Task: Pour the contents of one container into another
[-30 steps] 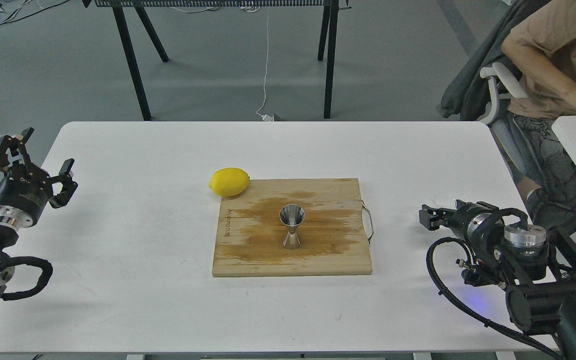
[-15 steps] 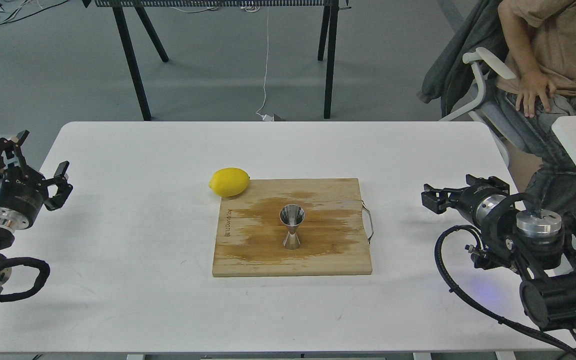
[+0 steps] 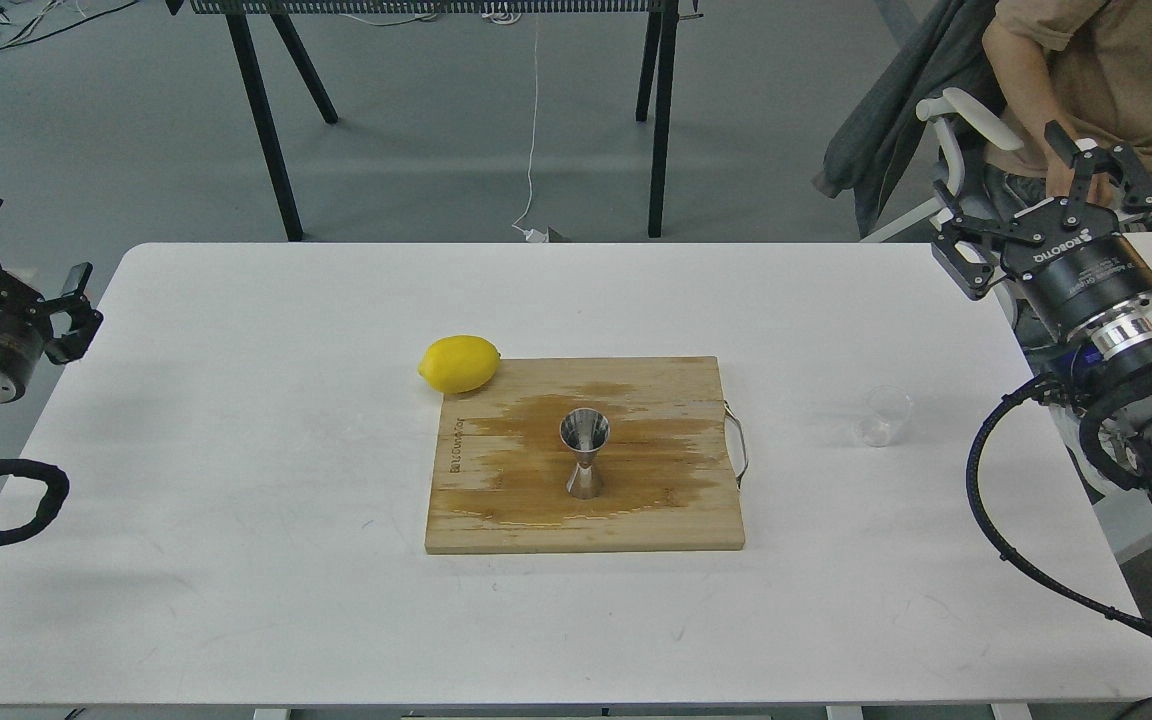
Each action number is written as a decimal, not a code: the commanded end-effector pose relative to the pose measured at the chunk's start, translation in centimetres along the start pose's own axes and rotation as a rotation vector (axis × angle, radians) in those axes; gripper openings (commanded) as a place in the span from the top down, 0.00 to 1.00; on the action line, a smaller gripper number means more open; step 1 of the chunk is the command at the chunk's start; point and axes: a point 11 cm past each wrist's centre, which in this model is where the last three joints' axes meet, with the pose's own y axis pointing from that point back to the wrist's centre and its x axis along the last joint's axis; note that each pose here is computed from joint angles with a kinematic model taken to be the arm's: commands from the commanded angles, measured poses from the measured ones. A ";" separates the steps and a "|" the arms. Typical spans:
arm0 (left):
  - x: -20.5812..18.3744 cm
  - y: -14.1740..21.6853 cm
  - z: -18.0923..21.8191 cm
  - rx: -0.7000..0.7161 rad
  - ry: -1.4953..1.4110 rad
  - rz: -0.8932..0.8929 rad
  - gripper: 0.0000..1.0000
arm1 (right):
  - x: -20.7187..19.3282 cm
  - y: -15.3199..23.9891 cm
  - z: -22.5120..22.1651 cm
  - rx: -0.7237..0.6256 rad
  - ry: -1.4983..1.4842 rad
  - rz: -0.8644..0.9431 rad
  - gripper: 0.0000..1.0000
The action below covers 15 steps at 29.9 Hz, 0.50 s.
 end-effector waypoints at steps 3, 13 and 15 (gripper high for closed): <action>-0.2 -0.3 0.2 -0.008 0.002 -0.001 0.02 | 3.9 2.2 0.1 0.042 -0.028 0.100 0.01; -0.9 -0.2 -1.0 0.007 0.024 -0.008 0.02 | 4.6 2.9 1.0 0.038 -0.048 0.119 0.01; -1.0 -0.3 -1.1 0.006 0.025 -0.010 0.02 | 4.6 2.9 0.9 0.039 -0.048 0.119 0.01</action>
